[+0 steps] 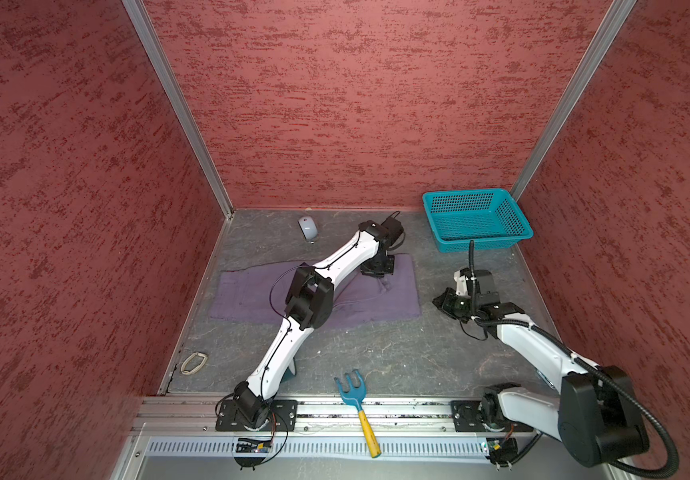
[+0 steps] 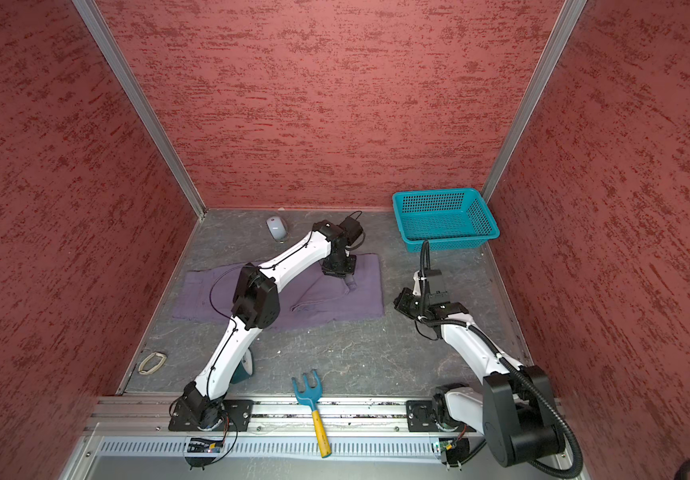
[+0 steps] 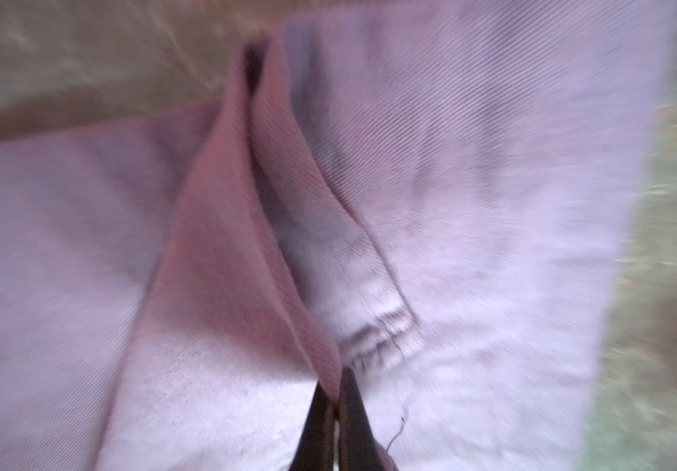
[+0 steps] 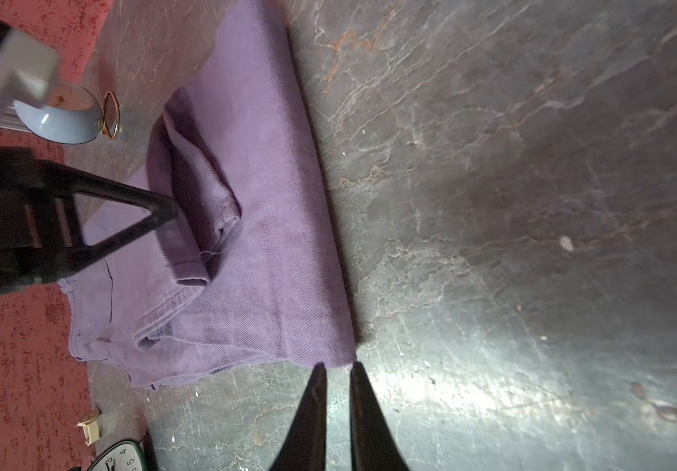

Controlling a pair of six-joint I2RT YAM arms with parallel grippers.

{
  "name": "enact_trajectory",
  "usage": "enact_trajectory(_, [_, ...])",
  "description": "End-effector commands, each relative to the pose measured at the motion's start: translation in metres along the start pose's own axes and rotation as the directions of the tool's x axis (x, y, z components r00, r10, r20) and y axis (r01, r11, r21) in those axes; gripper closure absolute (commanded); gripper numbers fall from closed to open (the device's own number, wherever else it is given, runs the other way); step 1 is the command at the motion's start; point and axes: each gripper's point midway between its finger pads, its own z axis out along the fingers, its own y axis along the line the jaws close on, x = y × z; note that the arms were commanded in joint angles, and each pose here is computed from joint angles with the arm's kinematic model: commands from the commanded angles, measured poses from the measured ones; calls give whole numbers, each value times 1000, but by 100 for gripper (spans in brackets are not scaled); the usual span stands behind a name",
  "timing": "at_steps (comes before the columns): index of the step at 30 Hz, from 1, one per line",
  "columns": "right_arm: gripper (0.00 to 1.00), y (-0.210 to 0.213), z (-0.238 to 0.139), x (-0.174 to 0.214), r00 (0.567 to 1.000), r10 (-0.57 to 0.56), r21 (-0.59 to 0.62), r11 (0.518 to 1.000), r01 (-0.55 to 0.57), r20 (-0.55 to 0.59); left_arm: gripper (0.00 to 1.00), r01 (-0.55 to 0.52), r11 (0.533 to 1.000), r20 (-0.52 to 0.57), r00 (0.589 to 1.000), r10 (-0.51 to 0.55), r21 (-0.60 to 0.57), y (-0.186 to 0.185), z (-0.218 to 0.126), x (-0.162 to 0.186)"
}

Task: Fold and stack the trousers
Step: 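Press the folded trousers flat with the left gripper while right withdraws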

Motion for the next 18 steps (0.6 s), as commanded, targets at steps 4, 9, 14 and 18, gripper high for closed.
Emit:
enact_trajectory(4, [86,0,-3,-6,999,-16,-5,1000,16,42,43,0,997,66,998,-5,83,-14,-25,-13])
enact_trajectory(9, [86,-2,-3,-5,999,-22,7,1000,22,38,35,-12,998,18,1000,11,56,-20,3,-1])
enact_trajectory(14, [86,-5,-3,-6,999,-27,21,999,27,40,33,-18,1000,-25,1000,19,21,-19,22,7])
enact_trajectory(18, [86,-6,0,-6,999,-27,23,999,26,36,31,-26,999,-51,998,25,-20,-16,35,12])
